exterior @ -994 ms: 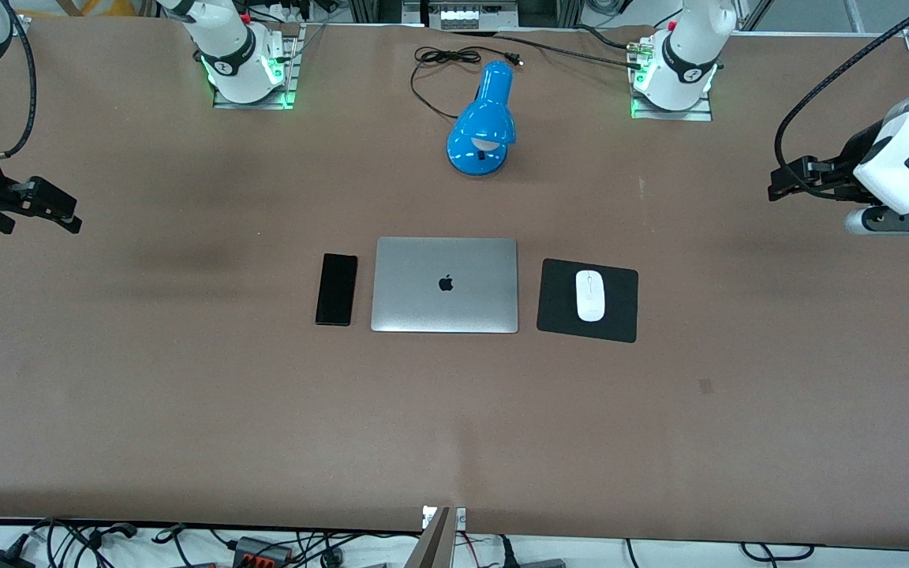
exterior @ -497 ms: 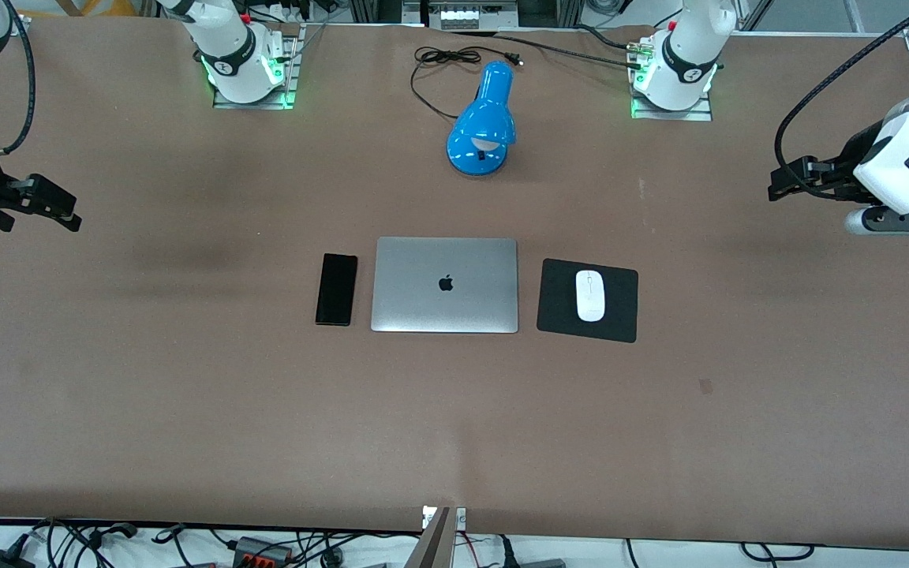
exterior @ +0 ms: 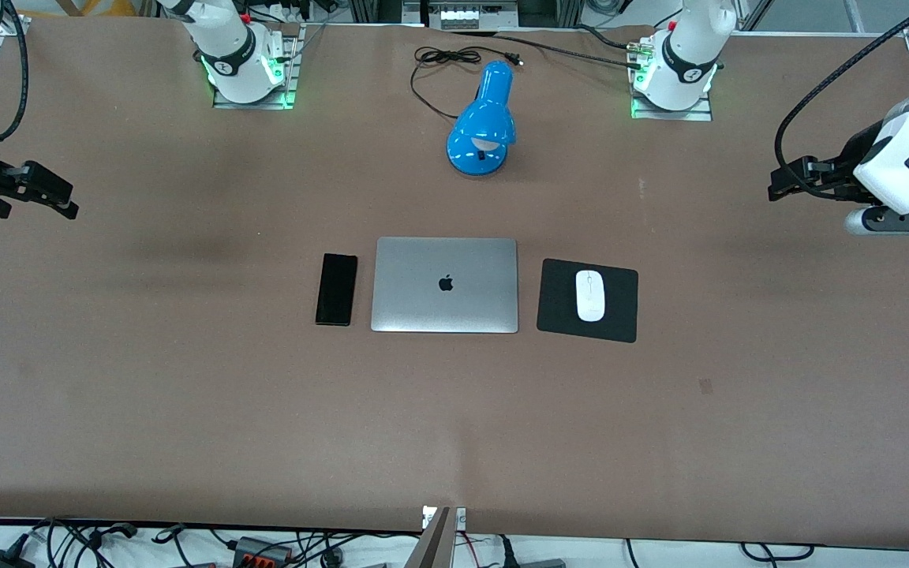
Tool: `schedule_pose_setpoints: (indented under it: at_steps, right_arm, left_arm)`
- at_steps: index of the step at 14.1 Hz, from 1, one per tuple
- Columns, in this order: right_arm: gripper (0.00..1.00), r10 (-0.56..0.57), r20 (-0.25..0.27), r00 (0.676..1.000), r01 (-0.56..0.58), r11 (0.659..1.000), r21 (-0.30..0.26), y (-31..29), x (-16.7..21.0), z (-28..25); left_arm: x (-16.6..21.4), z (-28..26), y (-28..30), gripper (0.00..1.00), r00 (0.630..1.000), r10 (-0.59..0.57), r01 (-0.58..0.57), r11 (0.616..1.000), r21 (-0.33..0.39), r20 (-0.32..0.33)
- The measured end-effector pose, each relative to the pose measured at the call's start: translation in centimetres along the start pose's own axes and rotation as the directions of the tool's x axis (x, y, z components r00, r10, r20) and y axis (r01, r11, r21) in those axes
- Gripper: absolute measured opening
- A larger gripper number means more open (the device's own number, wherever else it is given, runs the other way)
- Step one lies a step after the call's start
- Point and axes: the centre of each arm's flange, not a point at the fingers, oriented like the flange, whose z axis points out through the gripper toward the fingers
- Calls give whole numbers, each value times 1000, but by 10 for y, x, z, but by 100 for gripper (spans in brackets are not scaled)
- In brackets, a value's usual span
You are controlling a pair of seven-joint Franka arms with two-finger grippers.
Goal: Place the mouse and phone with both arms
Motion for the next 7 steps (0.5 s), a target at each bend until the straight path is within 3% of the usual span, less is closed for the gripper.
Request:
schedule_pose_setpoints:
  at_steps: [7]
  right_arm:
    - [100,-2,6,1000,2,1000,0,-1,-4,-5]
  left_arm:
    - [0,0,0,100,1000,0,0,1000,0,0]
